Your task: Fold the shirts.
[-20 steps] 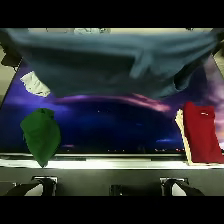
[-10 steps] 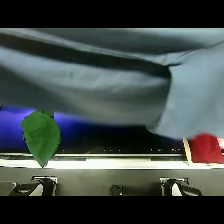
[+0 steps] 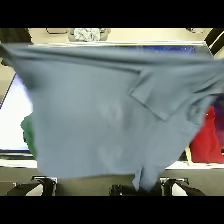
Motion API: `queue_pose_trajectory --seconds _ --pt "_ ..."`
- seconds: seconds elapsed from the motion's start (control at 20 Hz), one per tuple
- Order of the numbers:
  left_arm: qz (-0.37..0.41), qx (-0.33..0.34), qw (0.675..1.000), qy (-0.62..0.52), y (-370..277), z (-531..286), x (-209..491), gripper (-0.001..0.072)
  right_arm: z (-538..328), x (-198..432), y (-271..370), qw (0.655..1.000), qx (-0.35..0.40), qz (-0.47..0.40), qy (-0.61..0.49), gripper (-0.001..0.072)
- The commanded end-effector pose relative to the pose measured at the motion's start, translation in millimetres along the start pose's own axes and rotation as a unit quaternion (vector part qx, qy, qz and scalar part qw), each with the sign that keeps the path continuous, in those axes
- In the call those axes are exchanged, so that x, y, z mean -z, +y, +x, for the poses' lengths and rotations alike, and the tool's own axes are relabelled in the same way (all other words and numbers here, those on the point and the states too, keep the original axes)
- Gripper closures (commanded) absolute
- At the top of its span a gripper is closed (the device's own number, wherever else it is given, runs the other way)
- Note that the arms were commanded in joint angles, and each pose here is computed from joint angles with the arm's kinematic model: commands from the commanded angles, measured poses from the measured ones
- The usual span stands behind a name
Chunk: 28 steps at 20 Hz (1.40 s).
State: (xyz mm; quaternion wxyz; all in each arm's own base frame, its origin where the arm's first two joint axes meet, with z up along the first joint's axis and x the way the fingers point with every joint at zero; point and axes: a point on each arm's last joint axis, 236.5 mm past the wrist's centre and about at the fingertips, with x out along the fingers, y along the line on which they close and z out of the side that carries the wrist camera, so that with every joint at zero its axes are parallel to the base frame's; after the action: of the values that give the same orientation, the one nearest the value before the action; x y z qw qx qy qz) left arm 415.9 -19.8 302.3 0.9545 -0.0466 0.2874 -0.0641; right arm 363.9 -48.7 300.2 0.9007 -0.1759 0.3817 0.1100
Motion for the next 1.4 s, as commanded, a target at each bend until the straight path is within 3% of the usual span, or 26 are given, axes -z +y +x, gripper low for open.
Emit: queue_pose_trajectory --seconds 0.0,0.25,0.45,0.75,1.0,1.35 --pt "-0.014 -0.004 0.985 0.171 31 130 103 0.068 146 54 20 0.976 -0.163 0.055 0.132 0.0677" --pt "-0.089 0.037 0.967 0.234 35 261 170 0.068 318 45 33 0.966 -0.194 0.148 0.087 0.0676" --pt "-0.105 0.038 0.966 0.233 46 303 177 0.068 369 28 19 0.963 -0.174 0.207 0.02 0.0676" --pt "-0.106 0.04 0.957 0.267 60 290 186 0.0679 344 37 20 0.971 -0.187 0.141 0.04 0.0675" --pt "-0.081 0.091 0.892 0.434 41 231 252 0.068 310 127 33 0.948 -0.201 0.087 0.233 0.0677" --pt "-0.113 0.096 0.839 0.523 30 204 302 0.0681 311 173 73 0.911 -0.246 0.123 0.308 0.0677"
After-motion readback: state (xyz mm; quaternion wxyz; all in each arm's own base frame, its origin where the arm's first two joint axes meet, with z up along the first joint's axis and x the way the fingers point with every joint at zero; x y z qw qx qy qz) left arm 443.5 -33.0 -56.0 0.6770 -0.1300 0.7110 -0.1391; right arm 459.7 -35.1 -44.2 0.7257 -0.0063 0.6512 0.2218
